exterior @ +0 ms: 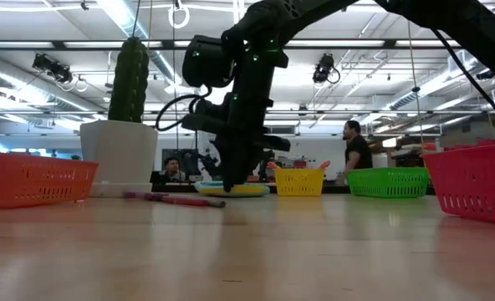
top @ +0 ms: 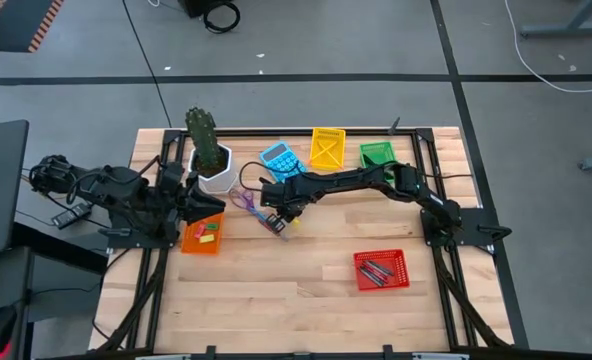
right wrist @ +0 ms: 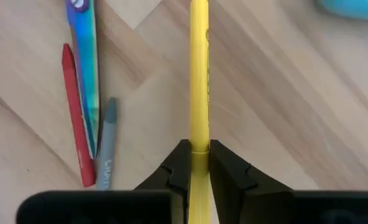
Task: Sort crayons/erasers/pens/pencils in bins
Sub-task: Put the yellow pen into the green bin
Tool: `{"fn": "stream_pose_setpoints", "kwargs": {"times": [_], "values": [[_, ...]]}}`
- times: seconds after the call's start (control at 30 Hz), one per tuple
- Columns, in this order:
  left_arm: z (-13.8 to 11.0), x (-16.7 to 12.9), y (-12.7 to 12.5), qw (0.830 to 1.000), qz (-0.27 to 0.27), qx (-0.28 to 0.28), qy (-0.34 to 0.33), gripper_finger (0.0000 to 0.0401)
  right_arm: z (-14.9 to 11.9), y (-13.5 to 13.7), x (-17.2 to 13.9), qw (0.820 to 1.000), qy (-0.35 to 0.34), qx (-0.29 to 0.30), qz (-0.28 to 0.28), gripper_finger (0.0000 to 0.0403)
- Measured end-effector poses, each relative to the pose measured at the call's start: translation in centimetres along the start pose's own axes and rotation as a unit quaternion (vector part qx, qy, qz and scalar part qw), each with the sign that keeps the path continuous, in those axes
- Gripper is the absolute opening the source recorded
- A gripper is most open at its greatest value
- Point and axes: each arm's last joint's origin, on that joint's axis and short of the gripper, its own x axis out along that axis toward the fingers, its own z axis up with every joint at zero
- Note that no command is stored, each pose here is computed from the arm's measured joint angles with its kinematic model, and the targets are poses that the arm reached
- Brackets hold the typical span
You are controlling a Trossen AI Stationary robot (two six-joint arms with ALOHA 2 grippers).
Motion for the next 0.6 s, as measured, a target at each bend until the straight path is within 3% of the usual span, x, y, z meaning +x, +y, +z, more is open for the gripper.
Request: {"fn": "stream_pose_setpoints", "kwargs": {"times": [0.23, 0.6], "values": [[0.0, 0.0, 0.0, 1.0, 0.001, 0.001, 0.001, 0.0074, -0.4, -0.4, -2.2, 1.0, 0.02, 0.002, -0.003, 0.0048], [-0.1, 0.0, 0.1, 1.0, 0.005, 0.004, 0.007, 0.0077, 0.2, -4.4, -10.4, 0.998, -0.014, 0.027, -0.058, 0.0048]]}}
